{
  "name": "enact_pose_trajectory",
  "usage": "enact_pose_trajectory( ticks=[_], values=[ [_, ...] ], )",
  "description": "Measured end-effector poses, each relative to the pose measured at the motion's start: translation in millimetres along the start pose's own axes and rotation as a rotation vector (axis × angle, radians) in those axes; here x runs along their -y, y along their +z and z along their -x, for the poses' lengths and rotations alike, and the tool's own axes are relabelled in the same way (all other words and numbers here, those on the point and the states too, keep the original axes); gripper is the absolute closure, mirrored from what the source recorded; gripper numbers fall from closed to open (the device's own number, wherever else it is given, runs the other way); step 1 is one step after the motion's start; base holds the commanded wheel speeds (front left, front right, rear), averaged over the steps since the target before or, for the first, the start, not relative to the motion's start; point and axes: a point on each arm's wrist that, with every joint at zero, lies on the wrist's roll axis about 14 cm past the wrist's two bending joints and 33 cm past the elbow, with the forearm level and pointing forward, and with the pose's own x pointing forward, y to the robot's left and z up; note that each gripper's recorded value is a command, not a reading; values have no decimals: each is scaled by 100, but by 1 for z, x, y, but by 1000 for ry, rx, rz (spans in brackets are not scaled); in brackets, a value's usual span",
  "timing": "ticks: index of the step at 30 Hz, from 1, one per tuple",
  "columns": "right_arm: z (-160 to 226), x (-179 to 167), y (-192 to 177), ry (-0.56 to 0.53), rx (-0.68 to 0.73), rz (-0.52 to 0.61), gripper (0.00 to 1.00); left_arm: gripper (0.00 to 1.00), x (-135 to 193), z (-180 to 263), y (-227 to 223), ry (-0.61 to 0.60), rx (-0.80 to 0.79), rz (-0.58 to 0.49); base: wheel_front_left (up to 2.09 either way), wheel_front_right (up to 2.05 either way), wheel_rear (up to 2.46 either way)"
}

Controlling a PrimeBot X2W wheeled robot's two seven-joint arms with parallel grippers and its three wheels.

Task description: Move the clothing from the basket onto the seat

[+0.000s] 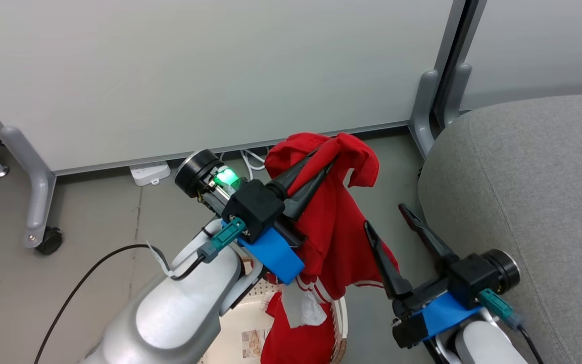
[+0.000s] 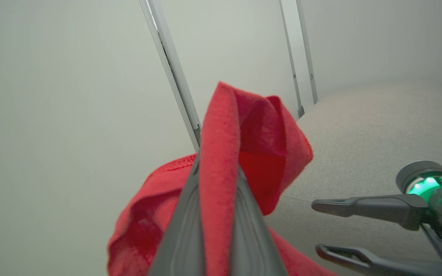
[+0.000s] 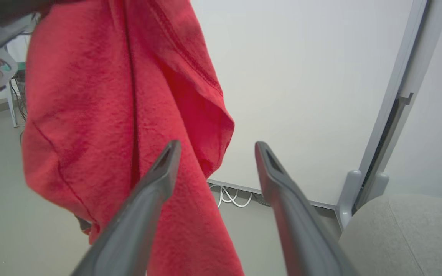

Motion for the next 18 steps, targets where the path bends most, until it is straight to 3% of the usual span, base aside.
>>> enact_pose_trajectory(
  ticks=[13, 18],
  values=[
    [-40, -30, 3, 174, 3, 76, 0, 100, -1, -4, -11, 5, -10, 26, 0, 0, 0],
    [-54, -35, -12, 217, -50, 112, 0, 100, -1, -7, -14, -1, -8, 32, 0, 0, 0]
  ],
)
